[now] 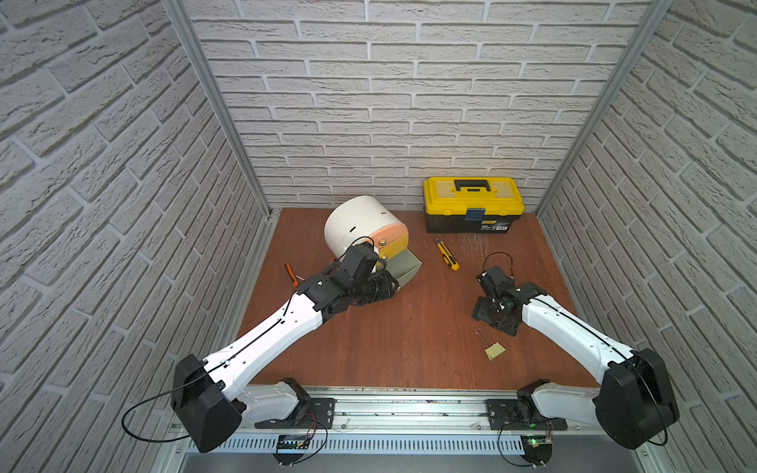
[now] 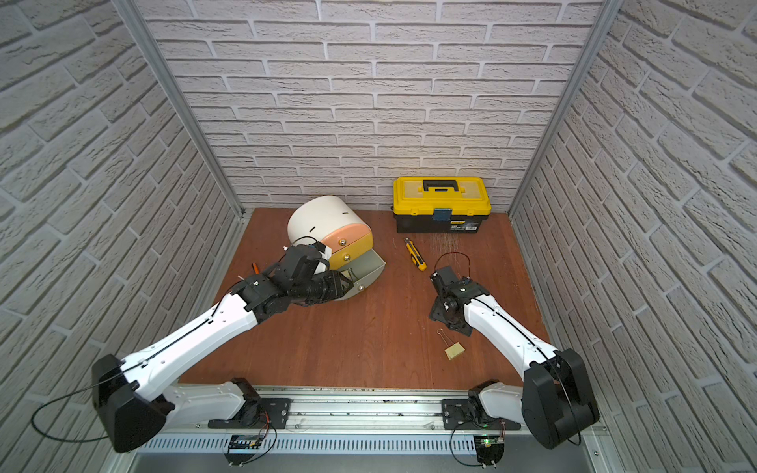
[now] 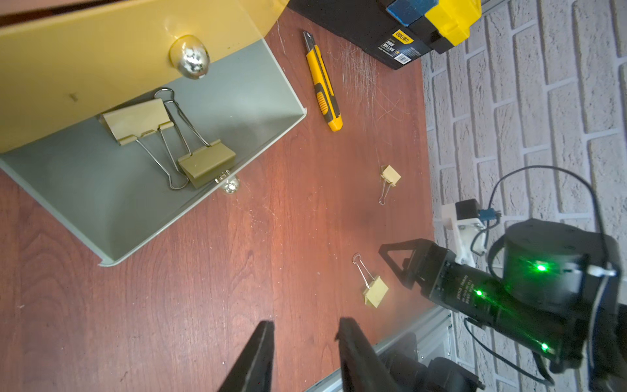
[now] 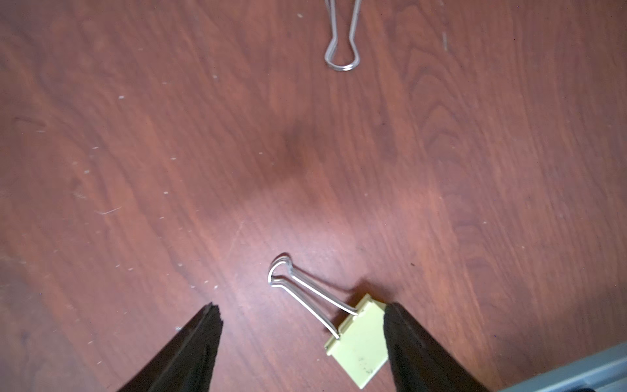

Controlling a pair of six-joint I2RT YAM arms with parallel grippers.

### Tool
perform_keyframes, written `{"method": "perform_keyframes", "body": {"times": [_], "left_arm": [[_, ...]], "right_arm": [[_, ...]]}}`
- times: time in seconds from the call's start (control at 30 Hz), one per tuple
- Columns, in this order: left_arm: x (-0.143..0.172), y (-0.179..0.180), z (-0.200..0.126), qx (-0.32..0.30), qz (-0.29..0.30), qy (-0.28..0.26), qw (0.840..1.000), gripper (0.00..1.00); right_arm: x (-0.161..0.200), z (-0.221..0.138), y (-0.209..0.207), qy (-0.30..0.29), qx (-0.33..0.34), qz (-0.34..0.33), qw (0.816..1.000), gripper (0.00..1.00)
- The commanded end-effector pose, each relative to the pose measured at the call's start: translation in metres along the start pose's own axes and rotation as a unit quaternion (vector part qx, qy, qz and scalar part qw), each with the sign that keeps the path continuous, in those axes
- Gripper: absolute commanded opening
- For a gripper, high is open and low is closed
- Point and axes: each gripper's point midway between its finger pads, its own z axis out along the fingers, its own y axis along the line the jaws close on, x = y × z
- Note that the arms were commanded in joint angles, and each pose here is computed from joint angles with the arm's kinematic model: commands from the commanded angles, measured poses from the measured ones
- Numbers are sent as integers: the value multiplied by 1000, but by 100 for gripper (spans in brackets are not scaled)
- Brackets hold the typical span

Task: Put the binder clips in the drawer according to color
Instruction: Pick up the binder clip at the center of the board.

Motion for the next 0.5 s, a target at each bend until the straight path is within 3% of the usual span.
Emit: {"method": "perform_keyframes", "body": {"times": [0.0, 0.47], "left_arm": [[2, 1, -8, -1, 0, -18, 1000, 37], [14, 4, -25, -5, 2, -28, 1000, 37]], "right_arm": [[-4, 6, -16, -16, 30, 19, 999, 81], [36, 52, -8, 77, -15, 23, 997, 83]]}}
